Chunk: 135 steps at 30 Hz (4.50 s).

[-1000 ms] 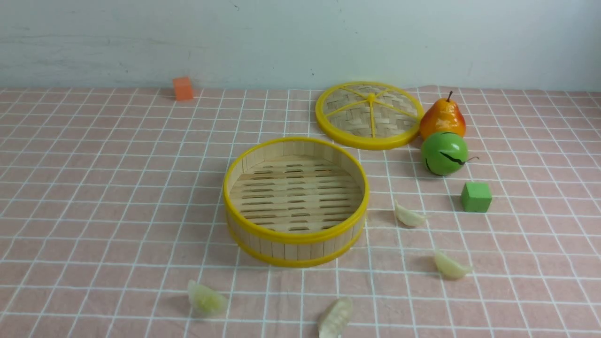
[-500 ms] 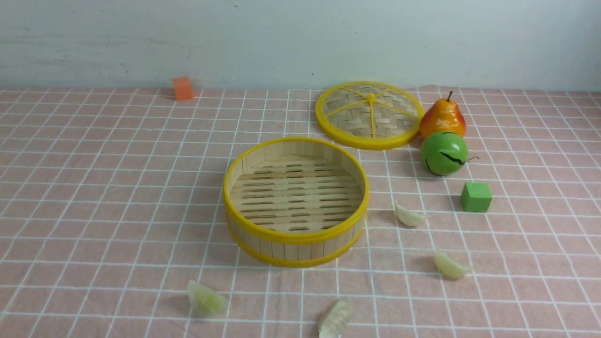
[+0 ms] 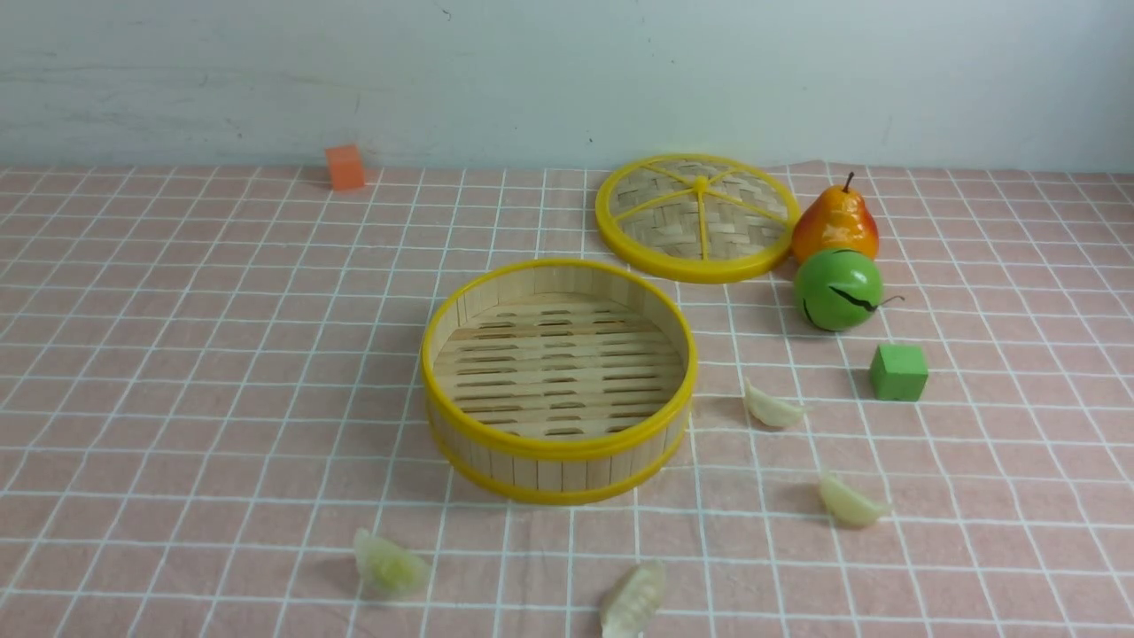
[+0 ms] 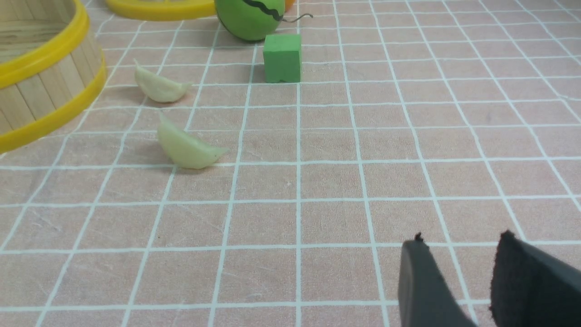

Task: Put the dumplings into the steamer on the table with the pink tablecloth.
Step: 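Reach for and grasp a dumpling on the table with the left gripper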

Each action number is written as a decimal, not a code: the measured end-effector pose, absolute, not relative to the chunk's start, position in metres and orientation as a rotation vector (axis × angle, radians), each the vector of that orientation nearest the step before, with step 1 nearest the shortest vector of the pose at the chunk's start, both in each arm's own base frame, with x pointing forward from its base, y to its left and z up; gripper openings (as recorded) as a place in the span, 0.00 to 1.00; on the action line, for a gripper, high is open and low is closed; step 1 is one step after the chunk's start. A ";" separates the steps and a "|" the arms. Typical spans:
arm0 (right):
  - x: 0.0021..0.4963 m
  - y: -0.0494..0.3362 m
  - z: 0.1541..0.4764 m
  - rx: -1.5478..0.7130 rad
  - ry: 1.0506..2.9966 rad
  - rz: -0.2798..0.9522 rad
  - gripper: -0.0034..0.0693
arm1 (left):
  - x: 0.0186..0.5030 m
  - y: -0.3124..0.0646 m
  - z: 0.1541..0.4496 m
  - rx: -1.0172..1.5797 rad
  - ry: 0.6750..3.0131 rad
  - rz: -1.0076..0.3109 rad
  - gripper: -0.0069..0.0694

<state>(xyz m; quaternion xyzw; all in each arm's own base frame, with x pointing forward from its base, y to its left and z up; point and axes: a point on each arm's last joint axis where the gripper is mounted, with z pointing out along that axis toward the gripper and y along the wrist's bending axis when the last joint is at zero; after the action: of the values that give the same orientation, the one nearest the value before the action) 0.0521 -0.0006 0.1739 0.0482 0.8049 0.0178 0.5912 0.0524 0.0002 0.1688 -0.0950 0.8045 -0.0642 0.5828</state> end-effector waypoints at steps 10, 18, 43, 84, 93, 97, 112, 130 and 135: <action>0.052 -0.001 0.174 0.097 1.874 0.016 0.38 | 0.052 0.000 0.169 -0.222 1.879 -0.150 0.40; 0.052 -0.001 0.174 0.097 1.874 0.016 0.38 | 0.052 0.000 0.169 -0.222 1.879 -0.150 0.40; 0.052 -0.001 0.174 0.108 1.873 0.035 0.38 | 0.052 0.003 0.169 -0.166 1.883 -0.062 0.40; 0.052 0.012 0.175 0.473 1.825 0.503 0.38 | 0.055 -0.016 0.184 -1.148 1.489 -1.194 0.40; 0.052 0.025 0.183 0.961 1.633 1.138 0.38 | 0.054 -0.019 0.183 -1.171 1.507 -1.246 0.40; 0.052 0.025 0.183 0.888 1.651 1.081 0.38 | 0.050 -0.024 0.199 -0.912 1.620 -1.120 0.40; 0.086 0.024 0.287 0.246 1.850 0.570 0.02 | 0.099 -0.022 0.306 -0.320 2.298 -0.492 0.07; 0.161 0.117 0.299 -1.029 2.595 0.278 0.03 | 0.227 -0.106 0.256 0.070 2.829 -0.260 0.41; 0.162 0.114 0.299 -1.003 2.608 0.130 0.03 | 0.253 -0.120 0.228 -0.100 2.828 -0.306 0.74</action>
<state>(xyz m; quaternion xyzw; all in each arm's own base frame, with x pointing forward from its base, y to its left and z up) 0.1616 0.1141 0.2987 -0.3532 0.9186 0.0456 0.1711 0.2533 -0.1195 0.2280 -0.0346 0.9828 -0.1063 0.1473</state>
